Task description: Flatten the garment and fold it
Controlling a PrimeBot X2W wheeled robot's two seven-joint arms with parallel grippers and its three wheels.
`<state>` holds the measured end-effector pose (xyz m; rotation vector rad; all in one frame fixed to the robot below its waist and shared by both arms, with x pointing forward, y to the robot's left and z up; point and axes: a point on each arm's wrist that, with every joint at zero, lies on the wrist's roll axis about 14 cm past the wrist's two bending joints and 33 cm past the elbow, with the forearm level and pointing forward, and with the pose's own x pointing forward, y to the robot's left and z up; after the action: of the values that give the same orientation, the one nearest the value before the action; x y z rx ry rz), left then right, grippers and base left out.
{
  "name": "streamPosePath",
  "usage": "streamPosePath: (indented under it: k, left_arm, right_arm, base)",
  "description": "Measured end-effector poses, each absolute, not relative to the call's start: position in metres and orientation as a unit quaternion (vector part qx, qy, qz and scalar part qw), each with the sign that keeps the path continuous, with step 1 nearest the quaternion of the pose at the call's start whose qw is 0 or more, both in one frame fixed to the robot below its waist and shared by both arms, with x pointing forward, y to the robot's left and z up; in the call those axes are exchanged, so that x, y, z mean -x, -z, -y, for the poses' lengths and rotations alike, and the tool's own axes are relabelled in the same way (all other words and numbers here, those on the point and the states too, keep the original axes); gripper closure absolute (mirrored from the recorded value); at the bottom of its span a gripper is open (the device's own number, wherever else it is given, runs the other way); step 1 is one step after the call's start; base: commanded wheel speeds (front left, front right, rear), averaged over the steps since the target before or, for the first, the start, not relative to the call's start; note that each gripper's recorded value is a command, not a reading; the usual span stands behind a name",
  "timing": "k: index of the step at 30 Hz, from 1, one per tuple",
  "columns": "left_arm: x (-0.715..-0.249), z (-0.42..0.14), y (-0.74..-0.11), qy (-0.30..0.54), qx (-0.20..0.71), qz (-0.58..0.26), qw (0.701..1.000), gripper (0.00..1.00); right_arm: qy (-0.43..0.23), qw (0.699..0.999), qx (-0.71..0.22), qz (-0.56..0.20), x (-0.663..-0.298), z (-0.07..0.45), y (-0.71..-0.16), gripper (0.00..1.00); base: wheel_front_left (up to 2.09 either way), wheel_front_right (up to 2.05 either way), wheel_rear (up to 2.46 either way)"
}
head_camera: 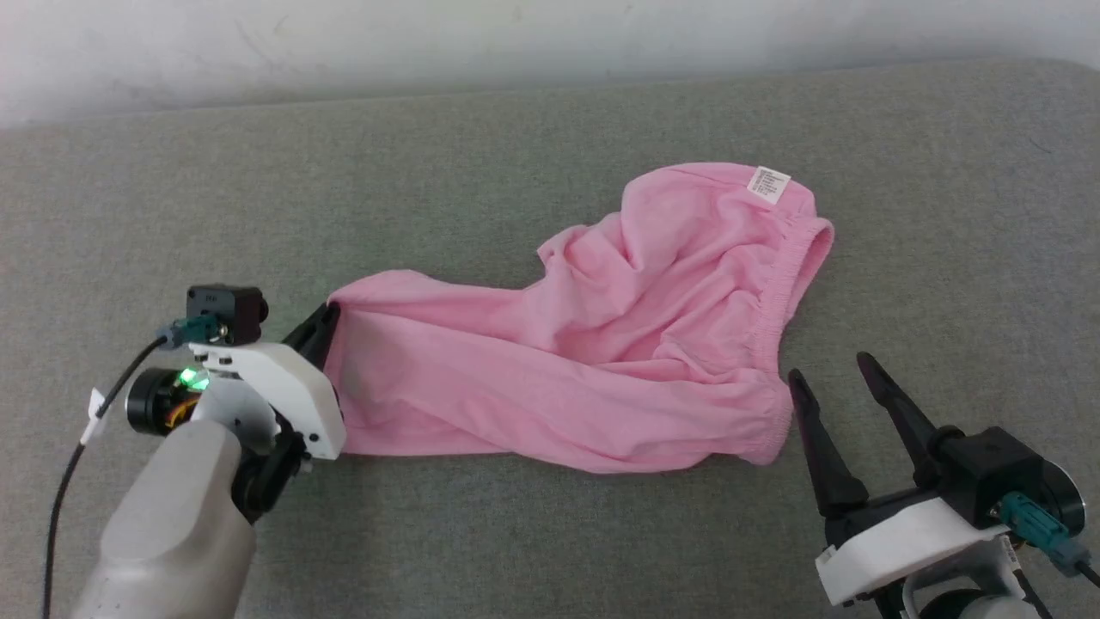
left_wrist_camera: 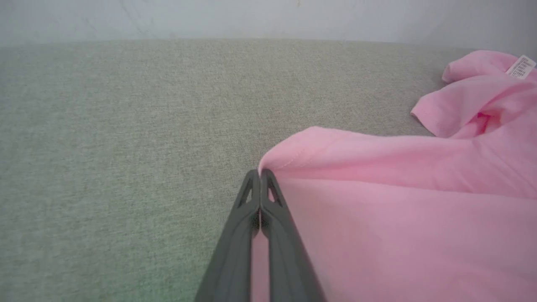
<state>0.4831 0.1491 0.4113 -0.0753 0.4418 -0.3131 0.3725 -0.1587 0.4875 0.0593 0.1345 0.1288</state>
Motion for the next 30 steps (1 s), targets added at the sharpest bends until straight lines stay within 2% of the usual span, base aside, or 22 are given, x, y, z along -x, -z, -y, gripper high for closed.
streamPosePath:
  k: [2, 8, 14, 20, 26, 30]
  left_arm:
    - [-0.483, -0.146, -0.411, 0.151, 0.049, -0.208, 0.965, 0.0]
    - [-0.473, -0.156, -0.431, 0.112, 0.086, -0.132, 0.981, 0.0]
    - [-0.446, -0.178, -0.44, 0.074, 0.086, -0.123, 0.986, 0.0]
    - [-0.427, -0.187, -0.433, 0.096, 0.057, -0.214, 0.971, 0.0]
    - [-0.404, -0.165, -0.393, 0.144, 0.037, -0.342, 0.928, 0.0]
    - [-0.41, -0.16, -0.384, 0.159, 0.017, -0.382, 0.91, 0.0]
  right_arm:
    - [-0.062, 0.995, -0.03, -0.068, -0.371, 0.16, -0.487, 0.0]
    - [-0.062, 0.996, -0.031, -0.053, -0.363, 0.16, -0.496, 0.0]
    - [-0.073, 0.996, -0.032, -0.049, -0.357, 0.153, -0.502, 0.0]
    - [-0.096, 0.993, -0.032, -0.056, -0.36, 0.139, -0.503, 0.0]
    - [-0.103, 0.992, -0.034, -0.071, -0.363, 0.134, -0.496, 0.0]
    - [-0.1, 0.992, -0.034, -0.076, -0.365, 0.135, -0.493, 0.0]
  base:
    - [0.0, 0.0, 0.0]
    - [0.0, 0.0, 0.0]
    - [0.0, 0.0, 0.0]
    - [0.0, 0.0, 0.0]
    - [0.0, 0.0, 0.0]
    - [0.0, 0.0, 0.0]
